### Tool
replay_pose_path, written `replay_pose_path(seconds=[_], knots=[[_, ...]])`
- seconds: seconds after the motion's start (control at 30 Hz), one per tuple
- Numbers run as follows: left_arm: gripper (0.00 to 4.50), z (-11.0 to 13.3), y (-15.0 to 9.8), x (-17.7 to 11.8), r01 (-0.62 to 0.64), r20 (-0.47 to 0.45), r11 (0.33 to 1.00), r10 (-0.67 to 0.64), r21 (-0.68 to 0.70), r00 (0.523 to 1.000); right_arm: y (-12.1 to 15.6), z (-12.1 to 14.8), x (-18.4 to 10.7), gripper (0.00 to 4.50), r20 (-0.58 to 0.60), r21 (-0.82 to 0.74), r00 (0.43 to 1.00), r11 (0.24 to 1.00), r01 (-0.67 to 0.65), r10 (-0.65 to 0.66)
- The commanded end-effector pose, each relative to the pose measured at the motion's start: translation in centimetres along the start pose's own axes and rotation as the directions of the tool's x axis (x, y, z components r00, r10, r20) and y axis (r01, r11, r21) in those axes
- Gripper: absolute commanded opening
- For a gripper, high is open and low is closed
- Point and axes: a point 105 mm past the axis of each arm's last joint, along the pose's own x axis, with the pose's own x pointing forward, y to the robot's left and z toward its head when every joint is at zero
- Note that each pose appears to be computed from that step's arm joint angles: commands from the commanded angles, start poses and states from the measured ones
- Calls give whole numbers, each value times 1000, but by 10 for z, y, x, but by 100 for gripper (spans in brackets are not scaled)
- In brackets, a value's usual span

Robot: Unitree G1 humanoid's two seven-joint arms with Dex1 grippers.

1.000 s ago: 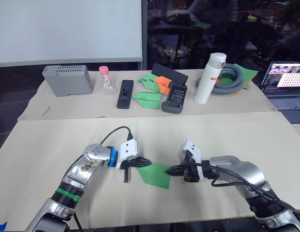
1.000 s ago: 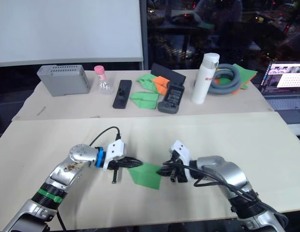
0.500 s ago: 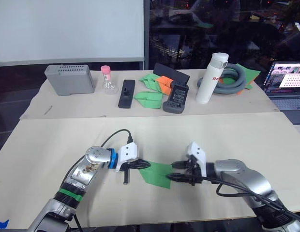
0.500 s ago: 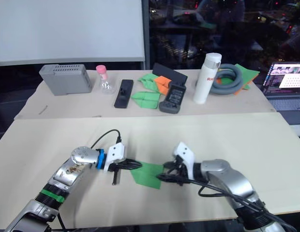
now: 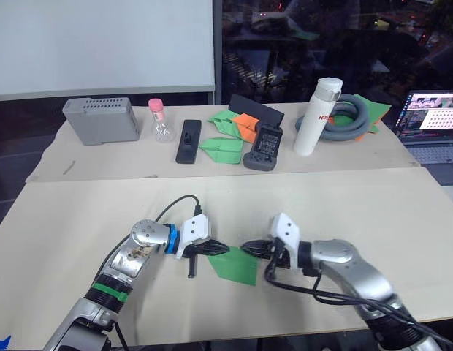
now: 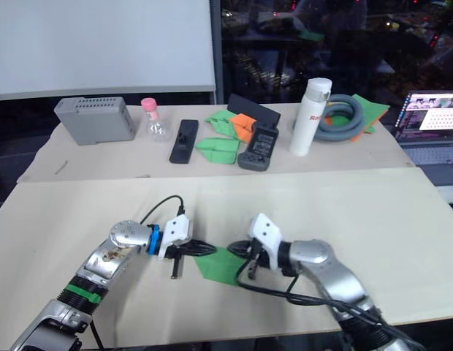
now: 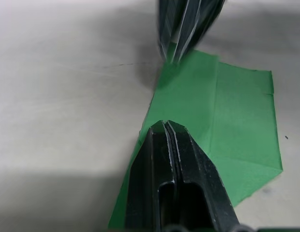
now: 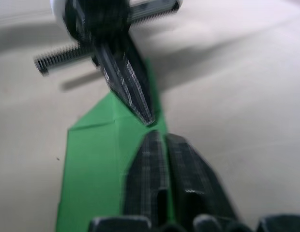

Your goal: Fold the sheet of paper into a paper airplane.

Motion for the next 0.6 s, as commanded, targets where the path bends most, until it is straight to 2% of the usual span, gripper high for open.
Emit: replay_pose_path(seconds=[0.03, 0.23, 0.6], knots=[[0, -7, -5, 0, 16, -24, 1000, -16, -20, 1000, 2, 9, 9, 2, 56, -5, 998, 1000, -4, 4], [0, -8, -7, -1, 6, -27, 1000, -6, -27, 1000, 2, -4, 18, 2, 49, 117, 999, 993, -17, 11], [0, -10, -8, 0, 10, -29, 999, -11, -35, 1000, 16, -25, 2, 2, -45, 144, 995, 986, -83, 91]])
